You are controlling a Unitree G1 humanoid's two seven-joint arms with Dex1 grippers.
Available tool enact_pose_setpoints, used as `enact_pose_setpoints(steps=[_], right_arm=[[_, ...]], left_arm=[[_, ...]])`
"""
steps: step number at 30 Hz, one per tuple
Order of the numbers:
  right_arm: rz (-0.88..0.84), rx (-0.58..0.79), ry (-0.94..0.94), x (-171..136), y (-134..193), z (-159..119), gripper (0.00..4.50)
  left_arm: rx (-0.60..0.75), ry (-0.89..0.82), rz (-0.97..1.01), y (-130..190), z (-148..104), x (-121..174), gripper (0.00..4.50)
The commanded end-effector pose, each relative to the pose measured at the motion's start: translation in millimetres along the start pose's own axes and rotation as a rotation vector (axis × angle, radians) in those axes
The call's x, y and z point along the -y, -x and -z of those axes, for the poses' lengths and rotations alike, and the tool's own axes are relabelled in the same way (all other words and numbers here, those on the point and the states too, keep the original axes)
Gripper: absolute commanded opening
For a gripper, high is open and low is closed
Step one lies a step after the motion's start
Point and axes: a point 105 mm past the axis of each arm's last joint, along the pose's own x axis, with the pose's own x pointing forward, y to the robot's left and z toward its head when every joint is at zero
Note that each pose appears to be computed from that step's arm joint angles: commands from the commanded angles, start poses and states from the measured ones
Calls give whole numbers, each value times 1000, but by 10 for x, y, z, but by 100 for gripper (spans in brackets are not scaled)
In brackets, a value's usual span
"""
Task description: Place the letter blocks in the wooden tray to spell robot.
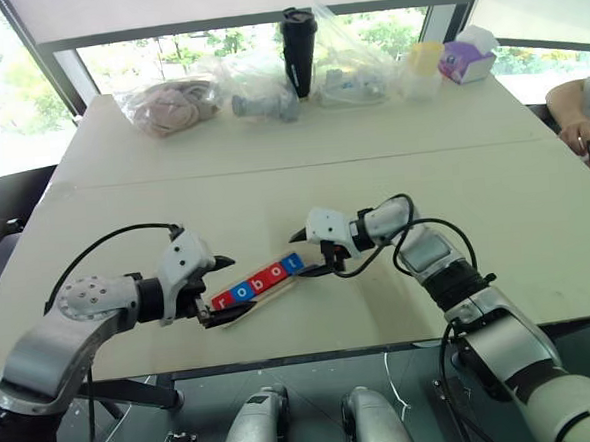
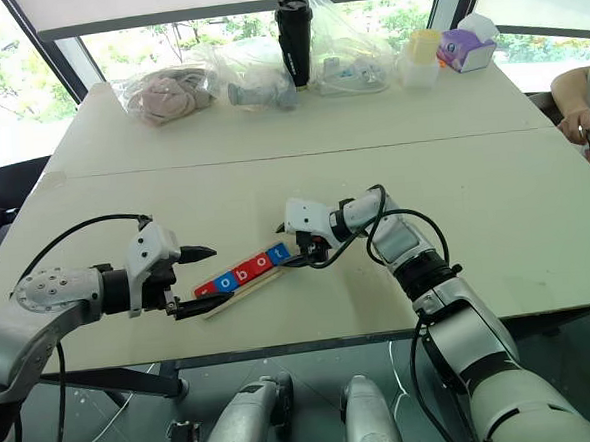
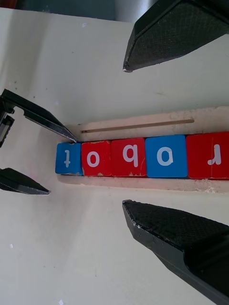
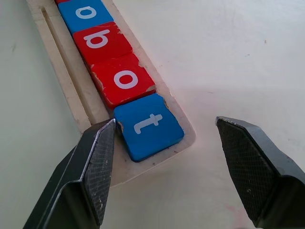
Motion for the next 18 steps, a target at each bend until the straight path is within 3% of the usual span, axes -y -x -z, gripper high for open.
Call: enact_pose_setpoints(steps=[1,4,9,13,18], right_arm=[[51,116,21,91,162,-323,344],[122,154,-10,147,290,-409,344],[319,274,-228,163,691,-514,344],[340,239,-362,-225,983,-400,344],[349,83,-494,-652,1216,-92,344]], left_arm=[[19,-30,-14,43,-80,-15,450],[40,-16,-45,97,-99,-60,450],[117,77,-137,383,-104,-207,450],[62,168,-178,638,162,-164,450],[46,265,-205,764,392,-42,450]])
